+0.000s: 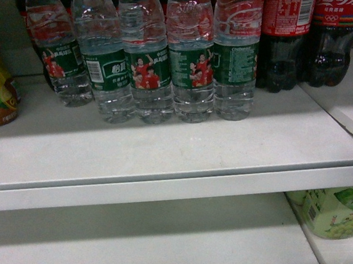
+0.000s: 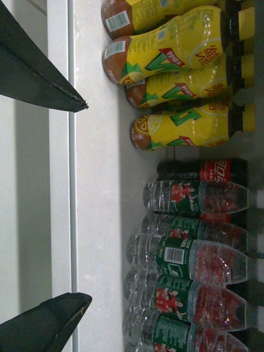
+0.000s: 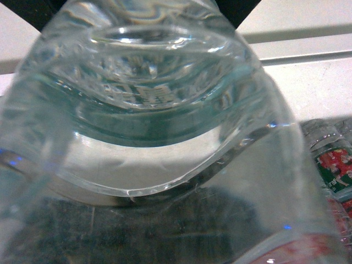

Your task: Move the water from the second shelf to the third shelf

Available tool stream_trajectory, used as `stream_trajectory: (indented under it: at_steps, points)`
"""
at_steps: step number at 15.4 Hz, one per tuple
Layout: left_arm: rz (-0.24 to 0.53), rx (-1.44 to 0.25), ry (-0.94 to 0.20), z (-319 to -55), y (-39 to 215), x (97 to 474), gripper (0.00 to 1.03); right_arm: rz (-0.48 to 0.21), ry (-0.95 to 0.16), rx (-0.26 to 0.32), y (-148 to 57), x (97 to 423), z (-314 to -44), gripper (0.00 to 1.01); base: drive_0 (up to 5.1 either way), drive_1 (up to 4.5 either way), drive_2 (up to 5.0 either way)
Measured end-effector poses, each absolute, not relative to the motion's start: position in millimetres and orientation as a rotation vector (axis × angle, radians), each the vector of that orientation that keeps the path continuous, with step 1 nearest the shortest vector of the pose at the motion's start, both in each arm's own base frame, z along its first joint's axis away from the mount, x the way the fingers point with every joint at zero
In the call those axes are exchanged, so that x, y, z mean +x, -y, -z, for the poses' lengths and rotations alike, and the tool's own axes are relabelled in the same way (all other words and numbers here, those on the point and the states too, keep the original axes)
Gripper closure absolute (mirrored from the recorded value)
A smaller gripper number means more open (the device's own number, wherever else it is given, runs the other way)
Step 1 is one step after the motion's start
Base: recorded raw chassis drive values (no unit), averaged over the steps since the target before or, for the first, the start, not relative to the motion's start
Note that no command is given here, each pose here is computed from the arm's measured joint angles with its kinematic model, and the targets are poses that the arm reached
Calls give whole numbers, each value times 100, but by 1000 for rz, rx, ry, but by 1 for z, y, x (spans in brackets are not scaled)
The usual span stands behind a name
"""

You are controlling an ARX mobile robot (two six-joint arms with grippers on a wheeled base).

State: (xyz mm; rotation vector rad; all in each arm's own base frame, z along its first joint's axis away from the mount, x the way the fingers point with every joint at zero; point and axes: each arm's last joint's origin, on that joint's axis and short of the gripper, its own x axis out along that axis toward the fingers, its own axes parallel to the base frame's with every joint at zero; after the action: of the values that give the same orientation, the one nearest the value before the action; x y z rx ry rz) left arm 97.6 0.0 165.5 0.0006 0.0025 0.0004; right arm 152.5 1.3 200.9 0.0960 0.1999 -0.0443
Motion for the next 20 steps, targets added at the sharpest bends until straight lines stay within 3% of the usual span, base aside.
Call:
stream_trajectory:
  at_steps: [20]
  points:
    - [0,1,-6,-165,0,98,5,45,-210,95,-1,152,-199,61,0,0,0]
